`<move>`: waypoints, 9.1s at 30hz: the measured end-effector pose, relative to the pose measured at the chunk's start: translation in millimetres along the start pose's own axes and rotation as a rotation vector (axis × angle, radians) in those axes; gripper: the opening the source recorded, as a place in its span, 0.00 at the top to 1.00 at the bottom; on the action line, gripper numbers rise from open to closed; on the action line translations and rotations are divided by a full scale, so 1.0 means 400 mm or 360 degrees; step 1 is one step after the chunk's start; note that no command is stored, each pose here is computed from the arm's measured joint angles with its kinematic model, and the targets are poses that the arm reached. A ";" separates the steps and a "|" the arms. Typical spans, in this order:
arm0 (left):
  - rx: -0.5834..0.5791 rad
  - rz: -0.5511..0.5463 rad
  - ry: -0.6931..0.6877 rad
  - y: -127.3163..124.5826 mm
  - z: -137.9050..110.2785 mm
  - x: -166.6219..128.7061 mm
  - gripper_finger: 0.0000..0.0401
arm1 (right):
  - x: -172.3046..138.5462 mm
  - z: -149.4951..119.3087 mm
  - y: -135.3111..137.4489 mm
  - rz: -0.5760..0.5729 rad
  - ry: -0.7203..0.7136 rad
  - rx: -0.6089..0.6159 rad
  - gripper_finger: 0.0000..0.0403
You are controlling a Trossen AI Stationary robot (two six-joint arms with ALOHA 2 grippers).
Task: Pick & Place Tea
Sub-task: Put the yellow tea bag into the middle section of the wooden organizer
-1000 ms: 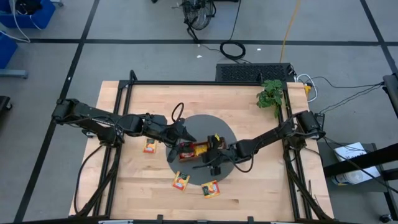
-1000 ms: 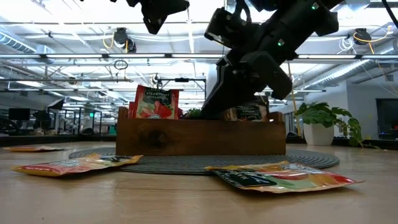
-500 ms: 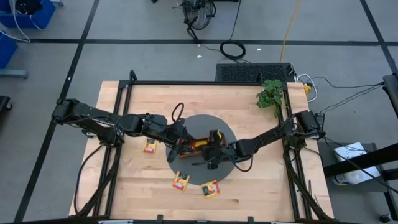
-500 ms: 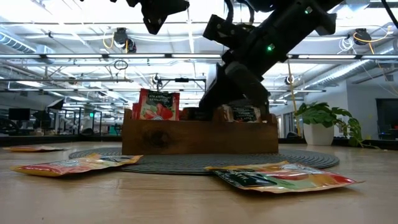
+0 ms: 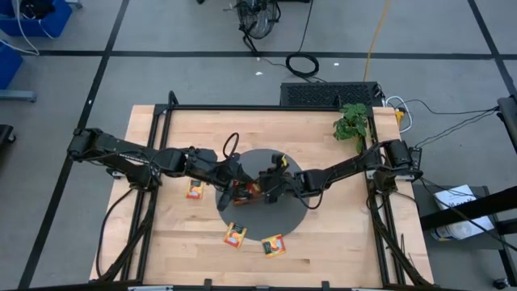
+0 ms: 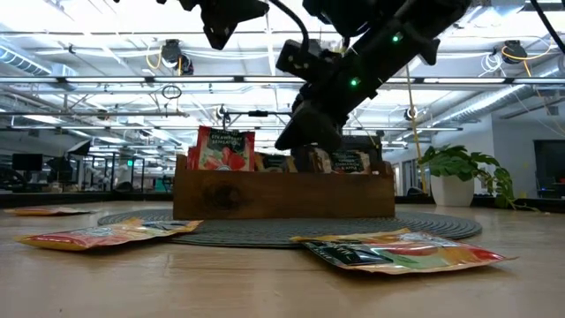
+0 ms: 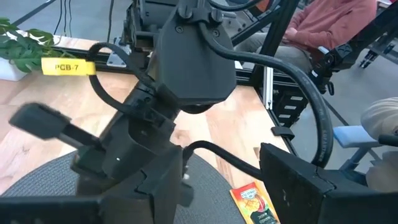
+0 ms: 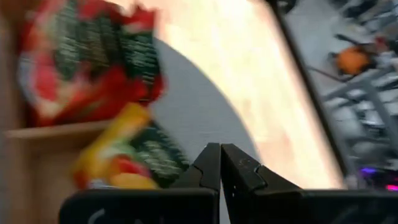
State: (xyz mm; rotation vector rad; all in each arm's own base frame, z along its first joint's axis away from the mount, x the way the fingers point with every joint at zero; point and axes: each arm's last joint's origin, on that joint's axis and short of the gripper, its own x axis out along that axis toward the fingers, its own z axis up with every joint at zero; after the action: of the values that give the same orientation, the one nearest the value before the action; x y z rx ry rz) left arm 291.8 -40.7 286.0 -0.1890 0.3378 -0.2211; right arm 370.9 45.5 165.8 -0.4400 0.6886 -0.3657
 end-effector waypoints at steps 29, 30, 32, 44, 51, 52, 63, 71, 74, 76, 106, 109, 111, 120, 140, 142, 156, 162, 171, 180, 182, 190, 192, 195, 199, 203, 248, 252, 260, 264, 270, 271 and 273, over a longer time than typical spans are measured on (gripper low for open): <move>-0.0048 0.0837 0.0379 -0.084 -0.092 -0.077 0.46 | -0.360 -0.148 -0.121 0.0491 -0.0669 0.0614 0.75; -0.0129 0.0932 0.0393 -0.082 -0.100 -0.091 0.46 | -0.372 -0.164 -0.129 0.0490 -0.0727 0.0661 0.71; -0.0340 0.1091 0.0474 -0.073 -0.123 -0.115 0.46 | -0.391 -0.193 -0.144 0.0486 -0.0829 0.0723 0.63; -0.1413 0.1677 0.1027 -0.038 -0.219 -0.184 0.46 | -0.415 -0.305 -0.155 0.0416 -0.1106 0.0718 0.41; -0.1587 0.1883 0.1122 -0.010 -0.254 -0.137 0.46 | -0.416 -0.306 -0.157 0.0395 -0.1133 0.0683 0.44; -0.1612 0.1907 0.1181 -0.004 -0.263 -0.129 0.46 | -0.416 -0.306 -0.157 0.0395 -0.1133 0.0684 0.44; -0.1687 0.1777 0.1436 0.062 -0.379 -0.086 0.46 | -0.415 -0.308 -0.155 0.0414 -0.1113 0.0701 0.44; -0.1923 0.1789 0.1392 0.087 -0.451 -0.110 0.46 | -0.414 -0.308 -0.154 0.0421 -0.1106 0.0712 0.45; -0.1926 0.1767 0.1367 0.088 -0.451 -0.106 0.46 | -0.414 -0.308 -0.154 0.0421 -0.1105 0.0711 0.45; -0.1918 0.1746 0.1353 0.088 -0.450 -0.103 0.47 | -0.414 -0.308 -0.154 0.0421 -0.1105 0.0710 0.45; -0.0358 0.1414 0.0959 -0.097 -0.078 0.027 0.99 | -0.402 -0.299 -0.145 0.0445 -0.1117 0.0813 0.47; 0.0095 0.1302 0.1037 -0.131 -0.041 0.097 0.99 | -0.390 -0.291 -0.139 0.0438 -0.1147 0.0845 0.47; 0.0462 0.1248 0.1134 -0.148 -0.039 0.156 0.99 | -0.378 -0.288 -0.135 0.0441 -0.1155 0.0898 0.47; 0.1718 0.1572 0.1460 -0.136 -0.092 0.356 0.97 | -0.264 -0.242 -0.102 0.0584 -0.0920 0.0994 0.47; 0.1968 0.1456 0.1355 -0.176 -0.064 0.419 0.99 | -0.182 -0.205 -0.104 0.0928 -0.1073 0.0962 0.47; 0.1941 0.1413 0.1335 -0.179 -0.064 0.421 0.99 | -0.184 -0.203 -0.104 0.0957 -0.1090 0.0948 0.47; 0.1901 0.1376 0.1307 -0.179 -0.063 0.425 0.98 | -0.188 -0.199 -0.102 0.1055 -0.1130 0.0885 0.84; 0.1804 0.1397 0.1224 -0.182 -0.060 0.429 0.96 | -0.185 -0.201 -0.100 0.1027 -0.1124 0.0806 0.99; 0.1034 0.1081 0.0779 -0.258 0.066 0.304 0.73 | -0.178 -0.212 -0.094 0.0975 -0.1040 0.0744 1.00; 0.0753 0.0609 0.0472 -0.320 0.113 0.124 0.71 | -0.175 -0.135 -0.114 0.0885 -0.0799 0.0521 1.00; 0.0737 0.0565 0.0362 -0.315 0.100 0.091 0.71 | -0.175 -0.093 -0.120 0.0900 -0.0604 0.0392 1.00; 0.0648 0.0517 -0.0033 -0.245 0.013 -0.009 0.71 | -0.177 0.019 -0.180 0.0918 -0.0122 0.0022 1.00; 0.0641 0.0522 -0.0086 -0.230 -0.008 -0.023 0.71 | -0.162 0.035 -0.181 0.0961 -0.0092 -0.0029 1.00; 0.0635 0.0540 -0.0125 -0.211 -0.029 -0.039 0.71 | -0.126 0.040 -0.163 0.1114 -0.0025 -0.0095 1.00; 0.0598 0.0567 -0.0120 -0.192 -0.046 -0.039 0.71 | -0.080 0.039 -0.138 0.1187 0.0124 -0.0119 1.00; 0.0586 0.0580 -0.0114 -0.186 -0.047 -0.038 0.71 | -0.042 0.044 -0.127 0.1200 0.0208 -0.0137 1.00; 0.0571 0.0594 -0.0129 -0.180 -0.043 -0.036 0.71 | -0.093 0.085 -0.084 0.1205 0.0257 0.0052 0.58; 0.0572 0.0594 -0.0129 -0.180 -0.043 -0.036 0.71 | -0.134 0.094 -0.044 0.1387 0.0265 0.0083 0.58; 0.0571 0.0594 -0.0129 -0.180 -0.043 -0.036 0.71 | -0.180 0.112 0.013 0.1462 0.0181 0.0015 0.61; 0.0563 0.0593 -0.0144 -0.181 -0.041 -0.036 0.71 | -0.191 0.112 0.025 0.1479 0.0104 -0.0001 0.62; 0.0258 0.0550 -0.0315 -0.187 -0.022 -0.038 0.71 | -0.272 0.041 -0.030 0.1407 -0.0148 0.0192 0.65; 0.0204 0.0535 -0.0328 -0.187 -0.021 -0.038 0.71 | -0.285 0.017 -0.043 0.1326 -0.0183 0.0237 0.65; 0.0172 0.0527 -0.0341 -0.188 -0.020 -0.038 0.71 | -0.310 -0.028 -0.070 0.1134 -0.0285 0.0314 0.66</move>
State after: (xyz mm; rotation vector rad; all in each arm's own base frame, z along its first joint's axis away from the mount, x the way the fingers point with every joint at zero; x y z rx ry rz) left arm 261.6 -110.1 299.8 -0.0470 0.1397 0.1081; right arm 269.3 75.8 237.3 -0.0213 0.5846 0.2764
